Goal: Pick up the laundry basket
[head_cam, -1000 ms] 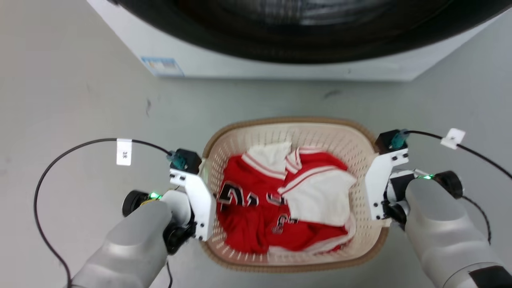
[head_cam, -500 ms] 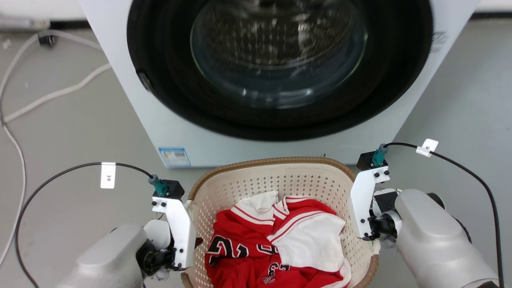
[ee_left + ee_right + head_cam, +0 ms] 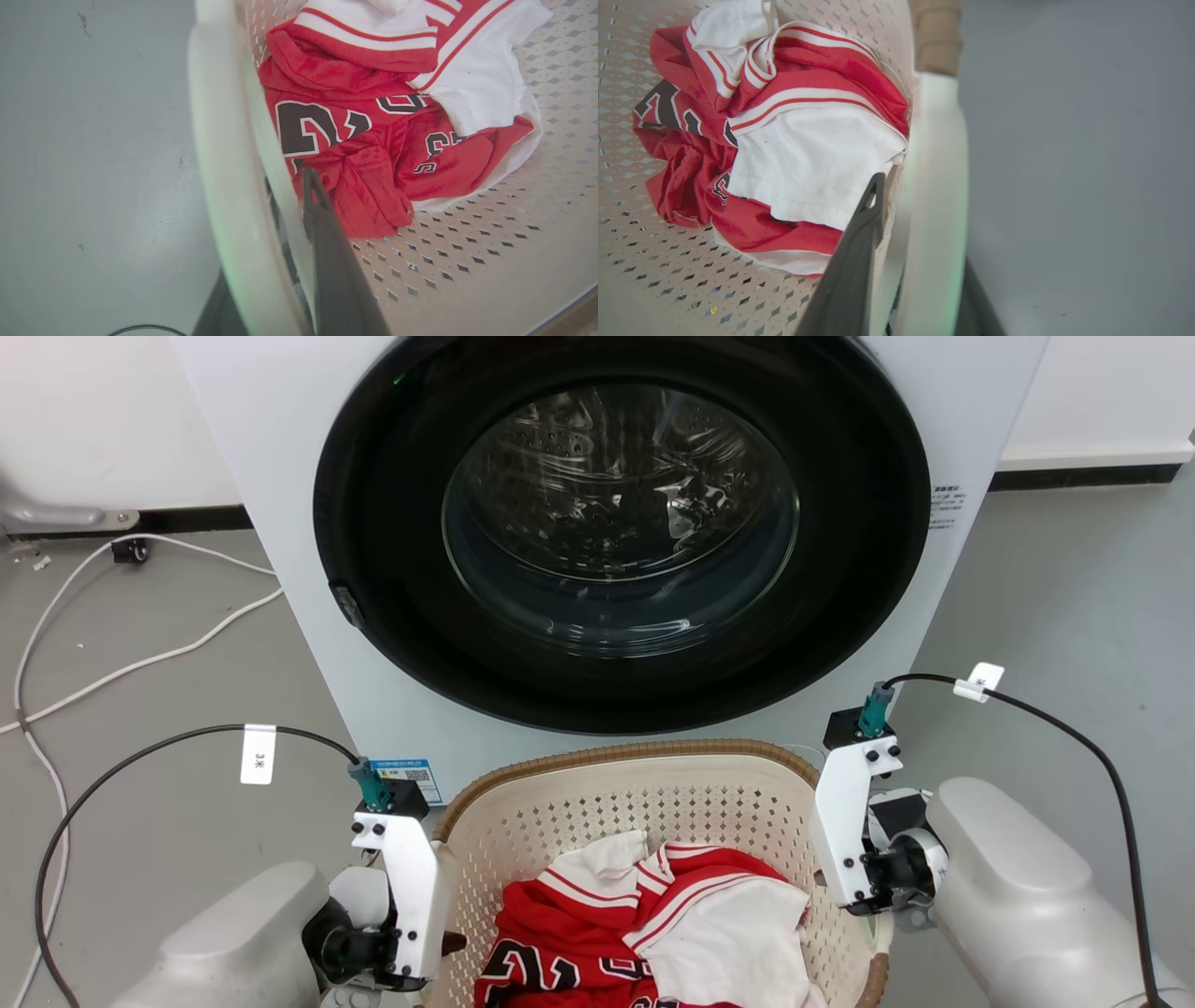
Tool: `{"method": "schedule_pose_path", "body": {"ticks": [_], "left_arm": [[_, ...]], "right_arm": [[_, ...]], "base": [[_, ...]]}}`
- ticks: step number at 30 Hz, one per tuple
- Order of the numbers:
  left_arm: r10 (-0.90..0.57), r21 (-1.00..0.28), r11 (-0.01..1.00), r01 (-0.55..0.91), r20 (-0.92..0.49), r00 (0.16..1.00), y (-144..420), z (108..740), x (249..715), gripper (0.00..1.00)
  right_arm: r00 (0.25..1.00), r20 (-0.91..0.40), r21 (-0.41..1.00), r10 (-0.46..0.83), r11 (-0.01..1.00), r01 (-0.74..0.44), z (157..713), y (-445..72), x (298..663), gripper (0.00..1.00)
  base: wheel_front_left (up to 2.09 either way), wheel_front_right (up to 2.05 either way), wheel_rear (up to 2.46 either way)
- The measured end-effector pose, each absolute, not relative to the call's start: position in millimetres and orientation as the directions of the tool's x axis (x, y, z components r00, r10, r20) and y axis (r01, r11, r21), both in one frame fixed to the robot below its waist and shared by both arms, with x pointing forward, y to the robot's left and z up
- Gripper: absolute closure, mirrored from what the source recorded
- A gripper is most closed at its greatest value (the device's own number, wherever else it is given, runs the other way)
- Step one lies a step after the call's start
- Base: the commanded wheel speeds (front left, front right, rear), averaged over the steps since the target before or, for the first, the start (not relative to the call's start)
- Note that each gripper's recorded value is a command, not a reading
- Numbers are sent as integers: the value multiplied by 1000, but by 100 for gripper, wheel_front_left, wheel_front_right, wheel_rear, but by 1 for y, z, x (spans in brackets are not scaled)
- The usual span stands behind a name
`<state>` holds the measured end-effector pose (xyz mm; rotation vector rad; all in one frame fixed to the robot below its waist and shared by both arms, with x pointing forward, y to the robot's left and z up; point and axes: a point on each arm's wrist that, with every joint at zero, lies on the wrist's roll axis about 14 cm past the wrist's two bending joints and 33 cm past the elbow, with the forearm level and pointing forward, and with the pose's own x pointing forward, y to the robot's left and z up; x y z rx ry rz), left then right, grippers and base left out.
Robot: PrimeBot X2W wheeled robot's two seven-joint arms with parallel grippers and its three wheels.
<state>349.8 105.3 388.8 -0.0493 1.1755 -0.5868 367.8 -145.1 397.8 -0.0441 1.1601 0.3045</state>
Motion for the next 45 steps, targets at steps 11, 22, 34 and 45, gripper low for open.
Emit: {"method": "schedule_pose_path", "body": {"ticks": [11,22,34,45], "left_arm": [[-453,-339,846,412,-864,220,102,394,342,100],[-447,-332,848,412,-866,223,103,399,339,100],[-435,-302,857,416,-858,272,107,398,346,100],[-442,-308,862,402,-846,299,106,398,351,100]], "right_arm": [[339,-921,100,190,959,-264,403,-148,362,100],[344,-921,97,184,962,-256,406,-146,358,100],[339,-919,117,201,961,-251,404,-142,355,100],[341,-920,113,195,963,-246,400,-144,354,100]], "base": [[0,0,0],[0,0,0],[0,0,0],[0,0,0]]}}
